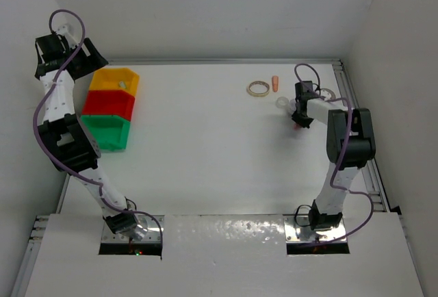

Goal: Sort the stationery into containers
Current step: Pick up the stationery from the center of the board, then place the stationery in the storage box.

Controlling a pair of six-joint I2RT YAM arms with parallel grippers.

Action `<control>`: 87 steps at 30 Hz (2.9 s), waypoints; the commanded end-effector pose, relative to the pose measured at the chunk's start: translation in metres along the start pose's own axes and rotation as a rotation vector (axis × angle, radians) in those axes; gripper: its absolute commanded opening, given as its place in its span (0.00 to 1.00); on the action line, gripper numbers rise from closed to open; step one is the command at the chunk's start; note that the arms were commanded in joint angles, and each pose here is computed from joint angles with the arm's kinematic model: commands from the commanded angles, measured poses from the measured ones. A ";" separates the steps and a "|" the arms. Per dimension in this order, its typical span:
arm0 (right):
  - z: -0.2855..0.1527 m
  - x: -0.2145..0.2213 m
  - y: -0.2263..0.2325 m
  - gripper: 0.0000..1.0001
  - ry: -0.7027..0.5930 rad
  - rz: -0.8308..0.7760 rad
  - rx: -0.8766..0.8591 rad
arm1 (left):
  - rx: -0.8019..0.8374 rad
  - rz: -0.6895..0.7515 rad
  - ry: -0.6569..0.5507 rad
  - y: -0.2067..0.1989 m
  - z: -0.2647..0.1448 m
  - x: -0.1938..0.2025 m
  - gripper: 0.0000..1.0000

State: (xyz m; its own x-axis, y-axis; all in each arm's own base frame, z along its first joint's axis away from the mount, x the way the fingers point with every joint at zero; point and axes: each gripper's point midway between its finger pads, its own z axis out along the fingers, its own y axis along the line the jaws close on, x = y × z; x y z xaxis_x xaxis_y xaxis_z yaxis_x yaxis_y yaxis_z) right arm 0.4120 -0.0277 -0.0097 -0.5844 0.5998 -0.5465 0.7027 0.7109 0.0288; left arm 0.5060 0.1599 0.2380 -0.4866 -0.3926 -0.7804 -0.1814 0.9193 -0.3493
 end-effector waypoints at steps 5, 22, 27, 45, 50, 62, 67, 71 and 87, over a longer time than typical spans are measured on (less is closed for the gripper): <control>-0.036 0.018 -0.033 0.00 -0.038 -0.128 0.001 | 0.102 0.045 -0.063 -0.031 -0.035 -0.025 0.75; -0.306 0.102 0.238 0.00 -0.690 -0.844 -1.050 | 0.716 0.396 0.492 -0.260 -0.064 0.168 0.82; -0.331 0.140 0.279 0.00 -0.684 -0.868 -1.155 | 0.722 0.387 0.558 -0.278 -0.065 0.200 0.81; -0.343 0.147 0.298 0.00 -0.685 -0.796 -1.195 | 0.704 0.377 0.608 -0.283 -0.058 0.223 0.09; -0.339 0.152 0.301 0.00 -0.675 -0.788 -1.204 | 0.733 0.362 0.621 -0.285 -0.061 0.226 0.00; -0.320 0.124 0.248 0.99 -0.643 -0.720 -1.100 | 0.349 0.113 0.239 -0.106 0.022 0.047 0.00; -0.281 0.115 0.218 0.99 -0.593 -0.707 -0.972 | 0.183 0.039 0.089 -0.021 0.061 -0.008 0.00; -0.264 0.110 0.211 0.99 -0.557 -0.715 -0.905 | 0.150 0.062 0.003 0.004 0.077 -0.026 0.00; -0.244 0.059 0.199 0.99 -0.474 -0.688 -0.782 | 0.117 -0.016 0.029 0.043 0.128 0.016 0.27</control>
State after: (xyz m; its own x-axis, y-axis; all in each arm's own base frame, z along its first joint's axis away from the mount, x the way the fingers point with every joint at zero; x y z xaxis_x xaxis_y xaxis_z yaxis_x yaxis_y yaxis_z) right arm 0.3994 0.2457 0.1362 -0.4324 -0.1493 -0.8892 -0.2920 0.9562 -0.0186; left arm 0.5961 0.1797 0.1539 -0.5244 -0.3950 -0.7543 -0.0769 0.9043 -0.4200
